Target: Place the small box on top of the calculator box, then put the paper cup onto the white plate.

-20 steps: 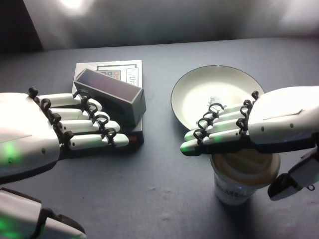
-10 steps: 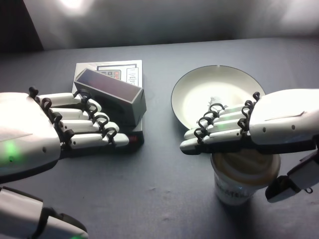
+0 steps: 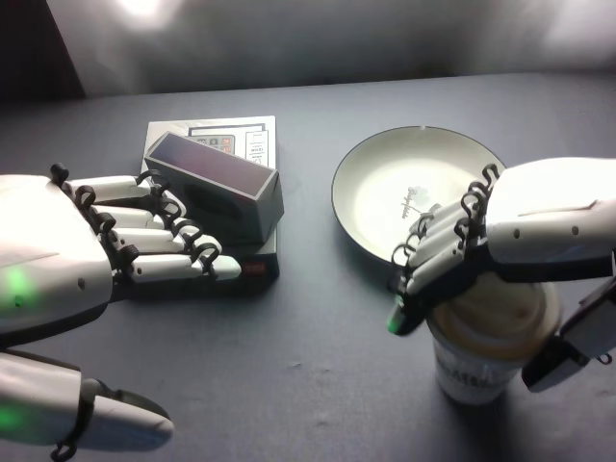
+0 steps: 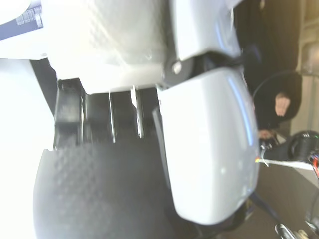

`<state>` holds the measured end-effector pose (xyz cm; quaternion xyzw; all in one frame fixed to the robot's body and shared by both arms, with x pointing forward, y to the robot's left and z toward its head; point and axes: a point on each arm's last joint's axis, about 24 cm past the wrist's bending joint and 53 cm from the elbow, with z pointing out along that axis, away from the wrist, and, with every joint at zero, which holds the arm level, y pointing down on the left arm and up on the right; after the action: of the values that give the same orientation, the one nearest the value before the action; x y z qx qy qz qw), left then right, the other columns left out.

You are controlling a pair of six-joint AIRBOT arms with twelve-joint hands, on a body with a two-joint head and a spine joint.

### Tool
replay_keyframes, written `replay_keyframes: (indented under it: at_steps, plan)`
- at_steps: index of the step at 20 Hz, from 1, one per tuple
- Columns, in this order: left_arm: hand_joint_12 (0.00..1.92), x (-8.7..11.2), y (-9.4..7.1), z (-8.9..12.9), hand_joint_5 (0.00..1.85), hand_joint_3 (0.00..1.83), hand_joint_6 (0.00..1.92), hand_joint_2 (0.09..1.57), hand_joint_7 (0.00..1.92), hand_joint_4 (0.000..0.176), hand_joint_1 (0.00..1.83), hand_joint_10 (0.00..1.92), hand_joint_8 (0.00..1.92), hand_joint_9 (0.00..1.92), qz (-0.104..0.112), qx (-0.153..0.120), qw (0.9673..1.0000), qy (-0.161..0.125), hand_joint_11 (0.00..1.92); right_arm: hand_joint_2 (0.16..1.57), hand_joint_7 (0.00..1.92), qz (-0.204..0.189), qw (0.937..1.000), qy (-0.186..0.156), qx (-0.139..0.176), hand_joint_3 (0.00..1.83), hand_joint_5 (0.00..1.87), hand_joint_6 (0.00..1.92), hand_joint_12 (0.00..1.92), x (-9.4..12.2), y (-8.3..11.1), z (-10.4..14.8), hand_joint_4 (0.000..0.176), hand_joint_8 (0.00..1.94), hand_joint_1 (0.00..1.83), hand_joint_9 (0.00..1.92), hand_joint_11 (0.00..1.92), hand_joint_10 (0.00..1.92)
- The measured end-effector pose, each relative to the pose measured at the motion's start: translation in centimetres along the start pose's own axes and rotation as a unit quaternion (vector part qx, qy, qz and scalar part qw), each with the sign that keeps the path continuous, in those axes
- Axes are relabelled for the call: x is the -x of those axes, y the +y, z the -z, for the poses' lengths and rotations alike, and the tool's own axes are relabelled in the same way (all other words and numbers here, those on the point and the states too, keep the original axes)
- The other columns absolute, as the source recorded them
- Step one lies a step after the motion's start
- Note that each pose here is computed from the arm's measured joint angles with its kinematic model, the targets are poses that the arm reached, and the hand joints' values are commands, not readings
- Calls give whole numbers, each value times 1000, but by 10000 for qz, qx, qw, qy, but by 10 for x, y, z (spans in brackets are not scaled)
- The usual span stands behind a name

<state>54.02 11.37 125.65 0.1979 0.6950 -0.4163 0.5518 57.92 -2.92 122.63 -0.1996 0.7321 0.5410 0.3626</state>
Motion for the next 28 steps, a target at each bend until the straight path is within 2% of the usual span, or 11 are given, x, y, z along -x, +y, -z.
replay_keyframes:
  at_steps: [2, 4, 6, 7, 10, 12, 14, 16, 21, 24, 28]
  plan:
    - [575, 0, 0, 0, 250, 2, 7, 1115, 297, 0, 75, 5, 4, 294, -2, 2, 10000, 1, 0, 1107, 987, -6, 10000, 0, -2, 0, 887, 1003, 1613, 0, 0, 0, 0, 817, 1490, 974, 802, 1005]
    - [520, 1, 0, 0, 223, 4, 1, 1131, 285, 0, 34, 0, 0, 283, 3, 7, 10000, -17, 0, 1125, 935, 8, 10000, -5, 2, 2, 825, 1097, 1629, 1, 0, 0, 0, 898, 1486, 945, 786, 1053]
    - [626, 2, -1, 0, 271, 0, 5, 1119, 331, 0, 56, 4, 4, 327, 14, -5, 10000, -38, 0, 1121, 958, 45, 10000, -37, 31, 0, 863, 1032, 1607, 4, 3, 0, 0, 842, 1486, 911, 825, 1107]
    - [551, 2, 0, 0, 235, 4, 3, 1132, 294, 0, 12, 2, 1, 287, 12, -2, 10000, -37, 0, 1123, 949, 10, 9999, -88, 73, 2, 840, 1068, 1601, 8, 6, 0, 0, 860, 1485, 903, 829, 1109]
    - [564, 5, -1, -1, 240, 0, 2, 1126, 313, 0, 37, 5, 4, 304, 20, -9, 10000, -82, 0, 1132, 952, 83, 9996, -225, 119, 3, 812, 1115, 1648, 19, 11, 0, 0, 885, 1485, 888, 780, 1114]
    - [557, 4, -1, -2, 244, 2, 3, 1127, 307, 0, 8, 3, 3, 303, 22, -3, 10000, -66, 0, 1118, 975, 145, 9993, -314, 157, 1, 858, 1063, 1603, 27, 16, 0, 0, 824, 1486, 905, 819, 1091]
    - [592, 4, -2, -3, 267, 0, 8, 1123, 328, 0, 37, 6, 8, 317, 2, -12, 10000, -57, 0, 1141, 910, 179, 9982, -508, 247, 1, 795, 1144, 1642, 44, 24, 0, 0, 924, 1482, 870, 797, 1154]
    - [602, 4, -2, -3, 269, 0, 5, 1120, 326, 0, 54, 5, 5, 311, 11, -4, 10000, -66, 0, 1115, 985, 193, 9975, -630, 266, 1, 848, 1072, 1602, 57, 23, -3, 0, 819, 1488, 930, 809, 1060]
    - [605, 5, -1, -3, 271, 1, 4, 1130, 319, 0, 41, 3, 2, 310, 4, 18, 10000, -73, 0, 1113, 980, 191, 9940, -1055, 214, 0, 867, 1058, 1586, 107, 9, -4, 0, 816, 1488, 927, 826, 1057]
    - [629, 5, -1, -3, 296, 2, 7, 1150, 335, 0, 53, 6, 7, 321, -11, 12, 10000, -62, 0, 1114, 988, 104, 9906, -1335, 281, 0, 853, 1064, 1605, 138, 13, -1, 0, 821, 1488, 933, 806, 1052]
    - [638, 5, -1, -3, 300, 6, 3, 1169, 352, 0, 0, 8, 7, 336, -11, 14, 10000, -61, 0, 1128, 959, 240, 9908, -1269, 401, 0, 826, 1104, 1616, 146, 23, -8, 0, 863, 1486, 888, 812, 1110]
